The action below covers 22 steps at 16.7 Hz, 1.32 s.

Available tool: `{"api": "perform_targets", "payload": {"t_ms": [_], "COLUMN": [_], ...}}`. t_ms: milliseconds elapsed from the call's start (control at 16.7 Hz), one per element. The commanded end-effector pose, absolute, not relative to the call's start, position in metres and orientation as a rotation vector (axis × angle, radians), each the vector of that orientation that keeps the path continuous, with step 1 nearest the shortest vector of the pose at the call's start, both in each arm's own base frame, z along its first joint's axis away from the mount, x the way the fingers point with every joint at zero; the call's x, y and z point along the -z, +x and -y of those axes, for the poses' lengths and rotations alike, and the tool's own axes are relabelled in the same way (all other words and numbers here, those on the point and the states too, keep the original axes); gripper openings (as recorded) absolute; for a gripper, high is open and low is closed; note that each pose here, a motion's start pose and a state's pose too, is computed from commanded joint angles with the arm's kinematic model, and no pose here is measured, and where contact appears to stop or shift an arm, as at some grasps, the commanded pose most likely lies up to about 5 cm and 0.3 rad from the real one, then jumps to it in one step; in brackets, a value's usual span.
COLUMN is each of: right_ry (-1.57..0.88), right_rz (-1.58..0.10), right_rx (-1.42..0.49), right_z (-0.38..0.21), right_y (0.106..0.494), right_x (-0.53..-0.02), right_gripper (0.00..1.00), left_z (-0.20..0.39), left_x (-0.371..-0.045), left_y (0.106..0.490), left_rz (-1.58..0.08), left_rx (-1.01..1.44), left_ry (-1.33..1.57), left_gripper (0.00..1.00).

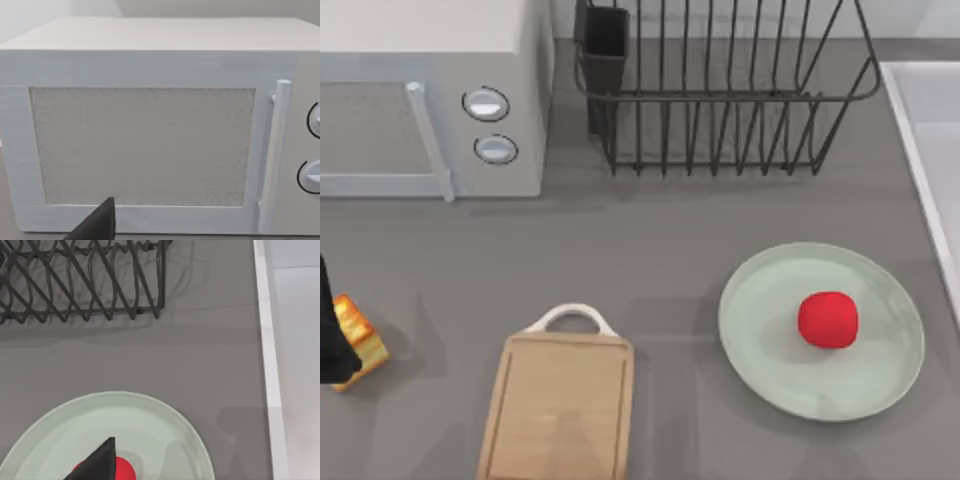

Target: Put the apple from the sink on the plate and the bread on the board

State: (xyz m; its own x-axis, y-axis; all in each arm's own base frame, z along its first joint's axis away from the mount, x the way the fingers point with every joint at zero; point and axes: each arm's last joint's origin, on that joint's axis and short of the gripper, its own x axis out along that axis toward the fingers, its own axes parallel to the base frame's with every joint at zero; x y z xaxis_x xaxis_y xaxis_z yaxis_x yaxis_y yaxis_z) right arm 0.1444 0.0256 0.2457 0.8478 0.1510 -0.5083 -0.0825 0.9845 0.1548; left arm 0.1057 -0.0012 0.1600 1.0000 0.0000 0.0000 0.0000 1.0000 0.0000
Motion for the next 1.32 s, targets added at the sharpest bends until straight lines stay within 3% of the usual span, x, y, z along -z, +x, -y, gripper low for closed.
{"api": "perform_targets", "payload": {"t_ms": [300,540,1020,1320], "right_ry": [0.059,0.009,0.000,0.000], "right_rz": [-0.179,-0.023,0.000,0.000], "right_rx": [-0.057,-0.008,0.000,0.000], "right_z": [-0.006,0.000,0.001,0.001], "right_y": [0.110,0.106,0.106,0.106], "right_x": [-0.191,-0.164,-0.160,-0.160], "right_gripper": [1.00,1.00,1.00,1.00], "left_z": [0.001,0.001,0.001,0.001], "left_x": [-0.160,-0.160,-0.162,-0.190], "left_y": [0.106,0.106,0.106,0.113], "left_rz": [0.000,0.000,-0.010,-0.197], "left_rx": [0.000,0.000,-0.001,0.008], "left_ry": [0.000,0.000,0.008,0.141], "left_gripper": [1.00,1.00,1.00,1.00]}}
